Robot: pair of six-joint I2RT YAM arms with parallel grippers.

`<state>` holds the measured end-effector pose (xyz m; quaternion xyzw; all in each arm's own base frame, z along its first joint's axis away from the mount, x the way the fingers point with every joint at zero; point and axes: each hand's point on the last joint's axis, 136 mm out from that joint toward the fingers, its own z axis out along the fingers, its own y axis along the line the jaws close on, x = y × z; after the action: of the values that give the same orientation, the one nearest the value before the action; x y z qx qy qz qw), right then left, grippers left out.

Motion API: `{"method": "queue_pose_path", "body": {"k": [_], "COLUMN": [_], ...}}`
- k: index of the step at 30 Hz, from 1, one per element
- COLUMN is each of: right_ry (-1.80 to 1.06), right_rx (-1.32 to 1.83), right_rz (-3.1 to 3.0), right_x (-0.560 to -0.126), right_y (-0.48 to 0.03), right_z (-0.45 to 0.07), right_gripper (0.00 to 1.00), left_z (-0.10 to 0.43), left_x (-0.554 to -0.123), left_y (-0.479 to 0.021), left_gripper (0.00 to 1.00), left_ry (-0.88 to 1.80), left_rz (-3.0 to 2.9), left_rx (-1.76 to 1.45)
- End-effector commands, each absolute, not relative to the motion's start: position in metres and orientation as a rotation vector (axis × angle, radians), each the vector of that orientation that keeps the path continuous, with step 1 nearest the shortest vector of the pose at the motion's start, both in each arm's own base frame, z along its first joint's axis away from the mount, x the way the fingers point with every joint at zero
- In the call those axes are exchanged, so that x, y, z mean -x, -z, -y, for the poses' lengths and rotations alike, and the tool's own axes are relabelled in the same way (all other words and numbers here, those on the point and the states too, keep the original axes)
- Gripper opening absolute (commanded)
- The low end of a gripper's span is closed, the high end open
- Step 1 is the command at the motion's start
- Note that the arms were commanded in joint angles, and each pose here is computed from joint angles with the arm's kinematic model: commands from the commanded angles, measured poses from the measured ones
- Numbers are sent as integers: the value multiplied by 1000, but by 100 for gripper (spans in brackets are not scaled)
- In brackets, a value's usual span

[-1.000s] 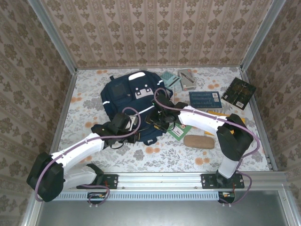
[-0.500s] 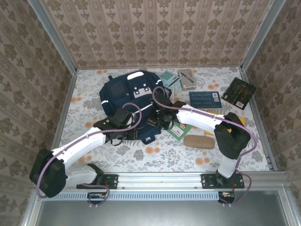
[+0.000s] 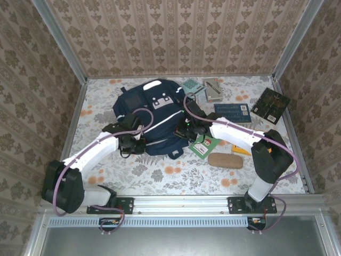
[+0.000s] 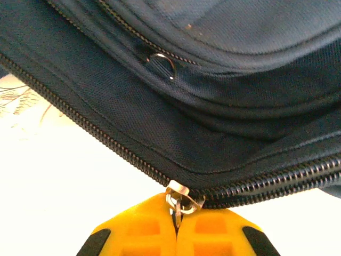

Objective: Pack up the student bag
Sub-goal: Unzip the student bag at the middle-left of the table.

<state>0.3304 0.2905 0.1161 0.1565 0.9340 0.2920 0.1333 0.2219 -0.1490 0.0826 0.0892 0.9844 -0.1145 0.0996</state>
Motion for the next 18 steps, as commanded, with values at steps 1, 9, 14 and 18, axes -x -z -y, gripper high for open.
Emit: {"method": "queue_pose_path", "body": {"k": [1, 9, 14, 18], "right_ry": [-722, -737, -765, -753], "right_rx": [-446, -320, -262, -227], "right_rz": [-2648, -2612, -2617, -2634], "right_x": [-348, -348, -339, -334], "right_y": [-129, -156, -156, -152], "right_z": [-263, -257, -257, -255], "right_gripper": [0, 0, 0, 0], "left_z": [111, 42, 3, -19], "left_x": [-213, -273, -311, -337], "left_y": [-77, -73, -70, -68], "left_gripper": [0, 0, 0, 0], "left_ry": [75, -17, -55, -72], "left_rz": [-3013, -2908, -2828, -2762], "left_rx": [-230, 189, 424, 545]}}
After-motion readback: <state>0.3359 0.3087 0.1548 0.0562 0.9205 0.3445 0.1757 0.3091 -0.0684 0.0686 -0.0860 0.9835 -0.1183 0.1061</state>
